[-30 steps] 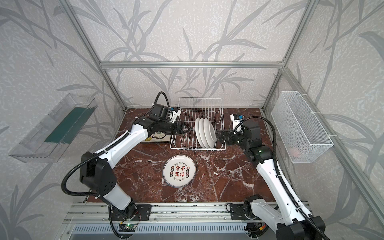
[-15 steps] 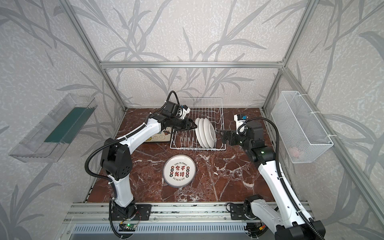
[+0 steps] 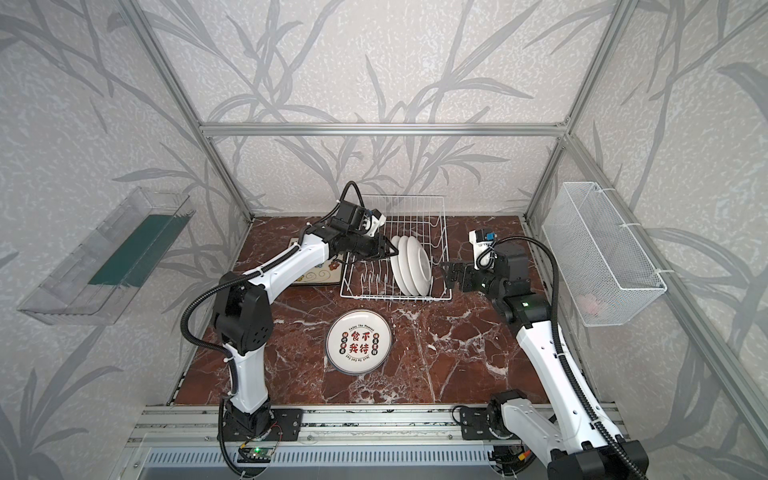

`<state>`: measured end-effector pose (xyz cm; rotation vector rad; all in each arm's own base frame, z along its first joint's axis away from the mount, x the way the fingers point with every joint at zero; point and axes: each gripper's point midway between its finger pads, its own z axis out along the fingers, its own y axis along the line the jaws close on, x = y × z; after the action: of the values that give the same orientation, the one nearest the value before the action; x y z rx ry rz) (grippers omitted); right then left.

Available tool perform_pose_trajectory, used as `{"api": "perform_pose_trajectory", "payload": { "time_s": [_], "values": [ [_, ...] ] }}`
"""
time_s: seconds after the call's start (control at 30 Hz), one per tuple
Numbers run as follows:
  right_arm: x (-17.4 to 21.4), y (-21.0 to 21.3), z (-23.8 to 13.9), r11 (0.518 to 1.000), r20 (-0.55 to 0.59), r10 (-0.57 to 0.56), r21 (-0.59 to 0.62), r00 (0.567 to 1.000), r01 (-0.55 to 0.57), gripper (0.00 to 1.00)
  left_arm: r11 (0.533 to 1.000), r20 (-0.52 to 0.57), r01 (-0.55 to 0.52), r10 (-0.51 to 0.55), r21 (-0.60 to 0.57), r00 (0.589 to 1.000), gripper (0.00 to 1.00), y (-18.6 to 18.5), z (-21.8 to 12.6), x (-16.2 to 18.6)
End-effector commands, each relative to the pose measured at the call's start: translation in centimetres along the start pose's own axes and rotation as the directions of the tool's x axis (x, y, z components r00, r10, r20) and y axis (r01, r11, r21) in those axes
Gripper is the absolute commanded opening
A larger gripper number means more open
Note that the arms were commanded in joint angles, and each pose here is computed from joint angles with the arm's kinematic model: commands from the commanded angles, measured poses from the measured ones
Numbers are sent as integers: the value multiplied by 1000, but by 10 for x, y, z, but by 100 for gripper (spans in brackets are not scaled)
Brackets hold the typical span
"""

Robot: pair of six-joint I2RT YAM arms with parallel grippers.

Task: Unload the plates from the dish rack
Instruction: 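Move the left gripper back over the rack to the next standing plate, then close the left gripper on the orange sunburst plate's rim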

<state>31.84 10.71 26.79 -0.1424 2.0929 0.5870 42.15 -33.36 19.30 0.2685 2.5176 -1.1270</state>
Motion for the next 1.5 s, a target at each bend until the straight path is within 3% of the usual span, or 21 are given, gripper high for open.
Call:
{"api": "perform_pose_trajectory", "payload": {
  "time_s": [0.0, 0.47, 0.67, 0.8, 0.93, 1.47],
  "values": [
    [2, 0, 2, 1000, -3, 10, -11, 1000, -10, 99, 1000, -37, 25, -26, -16, 999, 34, 4, 10, 7],
    [4, -2, 7, 1000, -13, 22, -21, 1000, -22, 99, 999, 7, 34, -34, -17, 999, 35, -9, -10, 3],
    [6, -2, 9, 999, -17, 27, -23, 999, -27, 99, 999, 35, 23, -22, -29, 999, 47, -12, -20, 0],
    [7, -2, 9, 999, -18, 30, -30, 999, -31, 99, 998, 37, 23, -21, -51, 999, 40, -8, -20, 1],
    [6, -1, 8, 999, -17, 33, -31, 999, -33, 99, 998, 41, 23, -21, -52, 999, 23, -8, -20, 0],
    [7, -2, 7, 999, -16, 30, -27, 999, -31, 99, 997, 0, 44, -44, -63, 999, 23, 1, -2, 4]
  ]
}}
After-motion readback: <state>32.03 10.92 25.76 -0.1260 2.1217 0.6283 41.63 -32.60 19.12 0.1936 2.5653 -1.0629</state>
